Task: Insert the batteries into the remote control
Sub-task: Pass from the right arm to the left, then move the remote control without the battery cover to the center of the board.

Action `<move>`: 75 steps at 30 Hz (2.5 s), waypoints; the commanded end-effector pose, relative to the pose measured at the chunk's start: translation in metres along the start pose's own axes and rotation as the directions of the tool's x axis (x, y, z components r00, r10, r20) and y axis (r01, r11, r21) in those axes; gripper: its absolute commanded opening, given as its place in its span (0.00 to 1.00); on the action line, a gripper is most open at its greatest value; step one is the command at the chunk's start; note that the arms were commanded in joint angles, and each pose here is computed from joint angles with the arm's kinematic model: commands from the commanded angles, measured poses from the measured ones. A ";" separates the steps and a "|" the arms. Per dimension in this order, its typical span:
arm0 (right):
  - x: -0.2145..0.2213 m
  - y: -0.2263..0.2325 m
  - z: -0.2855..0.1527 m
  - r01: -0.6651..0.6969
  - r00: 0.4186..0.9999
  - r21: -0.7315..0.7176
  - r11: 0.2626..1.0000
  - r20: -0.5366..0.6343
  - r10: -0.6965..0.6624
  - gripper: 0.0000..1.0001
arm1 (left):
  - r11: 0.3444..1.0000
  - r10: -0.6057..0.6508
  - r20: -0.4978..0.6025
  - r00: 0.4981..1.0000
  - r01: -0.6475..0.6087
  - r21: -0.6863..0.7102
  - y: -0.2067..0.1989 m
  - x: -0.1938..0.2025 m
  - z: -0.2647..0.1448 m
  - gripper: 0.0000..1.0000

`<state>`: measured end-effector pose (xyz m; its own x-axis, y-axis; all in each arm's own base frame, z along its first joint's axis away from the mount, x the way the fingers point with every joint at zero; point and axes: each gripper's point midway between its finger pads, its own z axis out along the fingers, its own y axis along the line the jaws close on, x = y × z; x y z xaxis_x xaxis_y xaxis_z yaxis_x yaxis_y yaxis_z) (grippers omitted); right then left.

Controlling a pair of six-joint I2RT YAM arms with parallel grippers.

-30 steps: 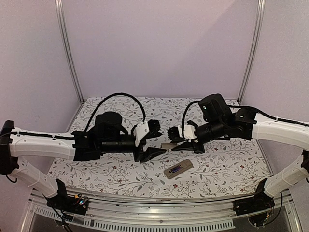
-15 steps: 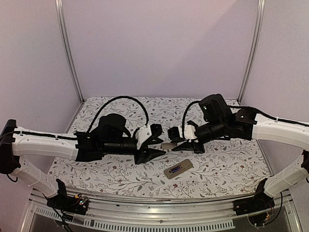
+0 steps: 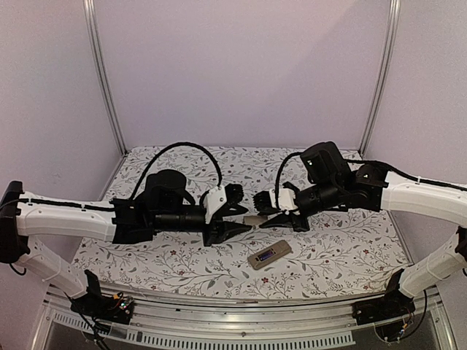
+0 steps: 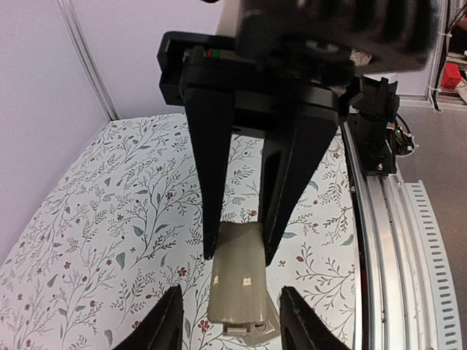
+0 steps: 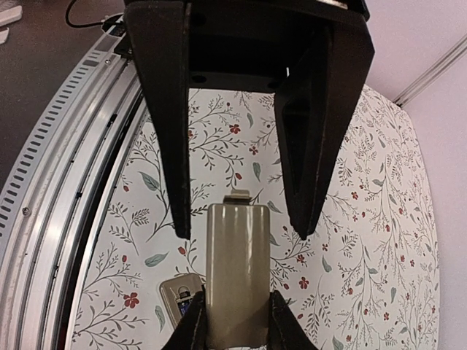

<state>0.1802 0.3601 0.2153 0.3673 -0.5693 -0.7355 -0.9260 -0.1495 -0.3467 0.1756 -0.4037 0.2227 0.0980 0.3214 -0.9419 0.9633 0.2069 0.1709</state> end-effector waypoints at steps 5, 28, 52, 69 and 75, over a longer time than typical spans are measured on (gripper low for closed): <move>-0.007 -0.001 -0.001 0.003 1.000 0.004 1.000 0.022 -0.003 0.13 | 1.000 0.001 0.006 1.000 -0.002 0.026 -0.003 -0.001 -0.001 0.48; -0.007 -0.002 -0.001 -0.002 1.000 0.008 1.000 0.022 0.002 0.12 | 0.999 -0.007 -0.013 1.000 0.008 0.038 -0.003 -0.002 0.003 0.23; 0.094 0.007 0.016 -0.051 0.982 -0.028 0.998 -0.183 0.045 0.84 | 0.958 -0.246 -0.060 0.967 0.233 -0.166 0.015 0.051 -0.029 0.05; 0.197 0.042 0.075 -0.221 0.868 -0.242 0.945 -0.491 0.077 0.78 | 0.919 -0.332 -0.050 0.942 0.311 -0.242 0.013 0.087 -0.055 0.07; 0.202 0.049 0.076 -0.263 0.855 -0.254 0.931 -0.509 0.103 0.60 | 0.931 -0.308 -0.065 0.949 0.287 -0.225 0.010 0.090 -0.051 0.07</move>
<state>0.2200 0.3062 0.0142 0.1975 -0.8954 -0.3990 -0.9789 -0.2017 -0.0319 0.1783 -0.3269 0.1604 -0.2295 0.2927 -0.9282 0.8687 0.4917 -0.0598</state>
